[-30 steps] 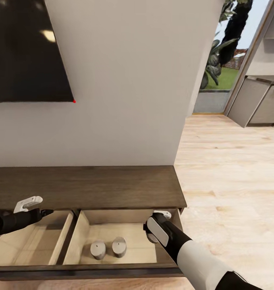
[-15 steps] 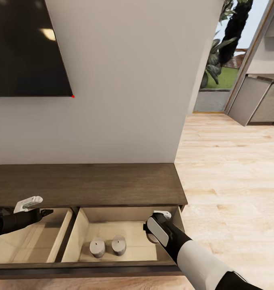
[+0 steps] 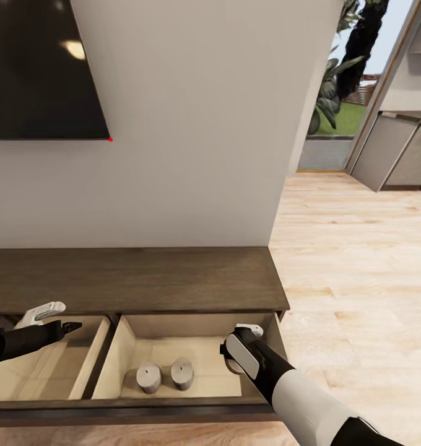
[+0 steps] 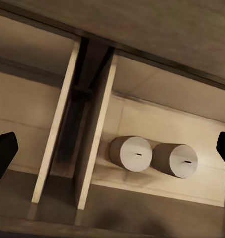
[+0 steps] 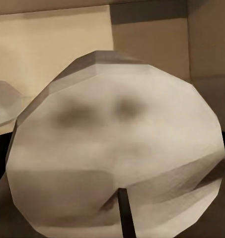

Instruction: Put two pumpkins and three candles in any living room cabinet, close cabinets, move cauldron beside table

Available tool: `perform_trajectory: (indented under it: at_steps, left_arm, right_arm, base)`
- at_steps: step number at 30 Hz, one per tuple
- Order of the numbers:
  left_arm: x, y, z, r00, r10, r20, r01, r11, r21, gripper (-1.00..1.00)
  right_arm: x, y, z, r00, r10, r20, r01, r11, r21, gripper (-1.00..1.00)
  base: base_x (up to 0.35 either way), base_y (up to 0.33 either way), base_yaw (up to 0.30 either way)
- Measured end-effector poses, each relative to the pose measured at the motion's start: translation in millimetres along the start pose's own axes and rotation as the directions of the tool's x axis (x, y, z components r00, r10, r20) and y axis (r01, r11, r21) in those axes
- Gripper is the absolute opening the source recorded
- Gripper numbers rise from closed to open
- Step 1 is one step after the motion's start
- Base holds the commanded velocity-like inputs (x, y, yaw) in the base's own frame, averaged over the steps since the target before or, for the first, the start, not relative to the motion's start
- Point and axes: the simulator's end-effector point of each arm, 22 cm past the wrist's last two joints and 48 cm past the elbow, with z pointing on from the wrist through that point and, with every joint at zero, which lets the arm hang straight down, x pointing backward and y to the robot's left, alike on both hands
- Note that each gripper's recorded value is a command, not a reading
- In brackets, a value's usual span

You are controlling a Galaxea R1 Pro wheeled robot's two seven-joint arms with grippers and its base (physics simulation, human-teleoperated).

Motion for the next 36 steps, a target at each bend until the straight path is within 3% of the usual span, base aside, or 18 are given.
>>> perform_trajectory:
  at_steps: [14, 21, 28, 36]
  left_arm:
    - [19, 8, 21.2, 1.0, 0.001, 0.001, -0.001, 1.0, 0.0, 1.0]
    - [20, 4, 22.2, 1.0, -0.005, 0.002, 0.005, 1.0, 0.011, 1.0]
    - [19, -30, 22.0, 0.998, -0.061, 0.01, 0.059, 0.987, 0.148, 1.0]
    - [29, -30, 32.7, 0.997, -0.073, 0.01, 0.07, 0.983, 0.171, 1.0]
  right_arm:
    - [13, 1, 26.7, 1.0, 0.001, 0.002, -0.001, 1.0, 0.0, -1.0]
    - [12, 2, 26.7, 1.0, 0.002, 0.003, -0.002, 1.0, -0.002, -1.0]
    - [15, 2, 32.5, 1.0, 0.002, 0.003, -0.002, 1.0, -0.002, -1.0]
    - [23, 3, 47.7, 1.0, 0.003, 0.005, -0.003, 1.0, -0.004, -1.0]
  base:
    - [0.0, 0.0, 0.0]
    - [0.0, 0.0, 0.0]
    - [0.0, 0.0, 0.0]
    - [0.0, 0.0, 0.0]
